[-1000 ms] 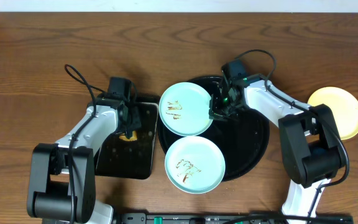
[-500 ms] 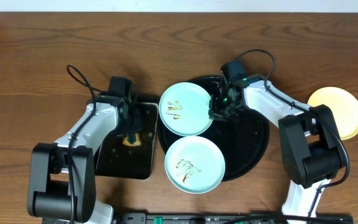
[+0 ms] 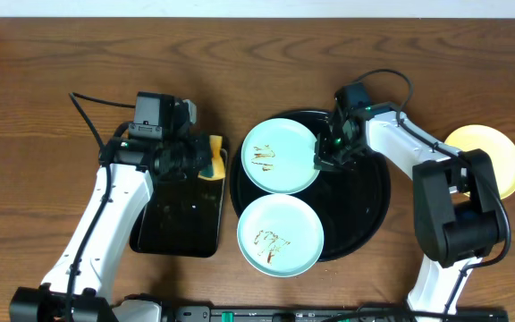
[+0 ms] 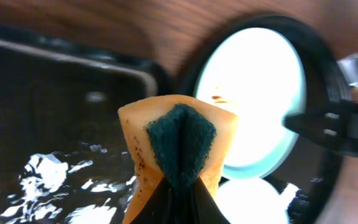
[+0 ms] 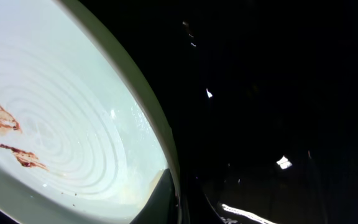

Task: Clean dirty plates on tray and stack at the side
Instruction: 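Carry the sponge with the left gripper to the upper blue plate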

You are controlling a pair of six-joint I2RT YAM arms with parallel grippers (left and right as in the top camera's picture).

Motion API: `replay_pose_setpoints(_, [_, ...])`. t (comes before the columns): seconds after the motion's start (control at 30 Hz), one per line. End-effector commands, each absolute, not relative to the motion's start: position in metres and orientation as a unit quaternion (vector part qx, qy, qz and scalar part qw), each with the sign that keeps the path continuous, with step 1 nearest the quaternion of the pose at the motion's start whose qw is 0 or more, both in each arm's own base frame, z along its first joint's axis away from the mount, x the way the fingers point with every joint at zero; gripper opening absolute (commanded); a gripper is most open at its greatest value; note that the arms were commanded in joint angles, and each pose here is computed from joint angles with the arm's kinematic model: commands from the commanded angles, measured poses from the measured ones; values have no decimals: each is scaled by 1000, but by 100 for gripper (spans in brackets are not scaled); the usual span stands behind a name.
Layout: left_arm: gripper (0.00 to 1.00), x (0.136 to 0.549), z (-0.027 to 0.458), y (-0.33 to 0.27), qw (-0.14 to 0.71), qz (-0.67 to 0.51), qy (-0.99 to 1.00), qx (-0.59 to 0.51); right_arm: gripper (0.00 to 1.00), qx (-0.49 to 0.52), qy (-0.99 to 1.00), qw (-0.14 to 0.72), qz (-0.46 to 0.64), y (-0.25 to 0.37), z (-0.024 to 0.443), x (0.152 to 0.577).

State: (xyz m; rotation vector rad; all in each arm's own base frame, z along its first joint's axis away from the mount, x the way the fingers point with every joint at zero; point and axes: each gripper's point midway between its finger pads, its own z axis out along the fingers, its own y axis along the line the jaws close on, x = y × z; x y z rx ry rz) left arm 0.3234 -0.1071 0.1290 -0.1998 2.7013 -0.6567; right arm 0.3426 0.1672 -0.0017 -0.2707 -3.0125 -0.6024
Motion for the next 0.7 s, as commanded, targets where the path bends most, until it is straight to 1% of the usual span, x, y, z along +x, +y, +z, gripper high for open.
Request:
replay_pose_setpoints(0.0, [8,322,145,-142,164,-322,932,-26,1,-98,-993,32,-54,107,-40,332])
replay_pose_setpoints(0.13, [7,323,141,-168,156,-342,927,0,1,-94,-994,34,-53,107,-40,331])
replay_pose_setpoints(0.33, [7,318,124,-240,120,-413,899,76,1,-95,-993,41,-51,107,-40,328])
replay_pose_setpoints(0.5, [7,317,92,-277,87,-432,894,82,1,-94,-993,52,-47,105,-40,322])
replay_pose_setpoints(0.67, [7,320,76,-291,64,-459,883,77,1,-94,-993,57,-45,103,-40,320])
